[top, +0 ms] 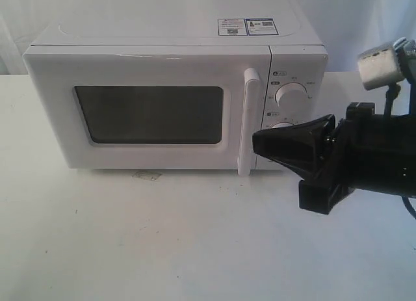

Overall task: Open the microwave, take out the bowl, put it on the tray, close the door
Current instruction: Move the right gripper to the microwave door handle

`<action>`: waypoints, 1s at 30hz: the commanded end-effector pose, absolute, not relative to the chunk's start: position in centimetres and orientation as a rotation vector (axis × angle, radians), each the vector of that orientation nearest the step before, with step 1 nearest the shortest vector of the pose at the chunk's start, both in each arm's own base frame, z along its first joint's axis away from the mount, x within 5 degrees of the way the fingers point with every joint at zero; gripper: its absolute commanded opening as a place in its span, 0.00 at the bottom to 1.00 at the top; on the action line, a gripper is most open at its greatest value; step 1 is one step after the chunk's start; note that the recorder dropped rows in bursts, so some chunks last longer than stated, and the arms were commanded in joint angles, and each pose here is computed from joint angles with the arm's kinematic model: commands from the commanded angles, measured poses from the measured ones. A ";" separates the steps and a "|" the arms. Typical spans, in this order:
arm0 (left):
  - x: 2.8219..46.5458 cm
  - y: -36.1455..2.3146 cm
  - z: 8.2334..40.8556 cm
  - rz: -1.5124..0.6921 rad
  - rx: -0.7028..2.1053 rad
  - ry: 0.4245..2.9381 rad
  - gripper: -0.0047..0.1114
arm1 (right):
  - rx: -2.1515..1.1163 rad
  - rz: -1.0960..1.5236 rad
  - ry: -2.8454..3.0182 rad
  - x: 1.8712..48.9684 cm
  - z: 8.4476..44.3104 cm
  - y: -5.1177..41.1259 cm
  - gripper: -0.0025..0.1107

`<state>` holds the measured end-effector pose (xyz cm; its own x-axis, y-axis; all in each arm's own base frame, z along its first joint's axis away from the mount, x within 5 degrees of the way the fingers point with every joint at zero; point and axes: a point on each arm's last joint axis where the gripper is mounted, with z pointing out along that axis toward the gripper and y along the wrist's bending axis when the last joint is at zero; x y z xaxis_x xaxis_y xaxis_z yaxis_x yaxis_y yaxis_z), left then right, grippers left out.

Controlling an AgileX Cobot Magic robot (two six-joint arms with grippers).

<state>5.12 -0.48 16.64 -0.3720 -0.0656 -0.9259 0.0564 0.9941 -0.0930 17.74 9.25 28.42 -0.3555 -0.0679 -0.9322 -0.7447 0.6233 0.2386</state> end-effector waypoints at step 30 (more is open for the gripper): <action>5.1 -0.5 16.5 -0.129 -0.009 1.950 0.04 | -0.858 0.724 1.657 29.0 25.3 5.3 0.52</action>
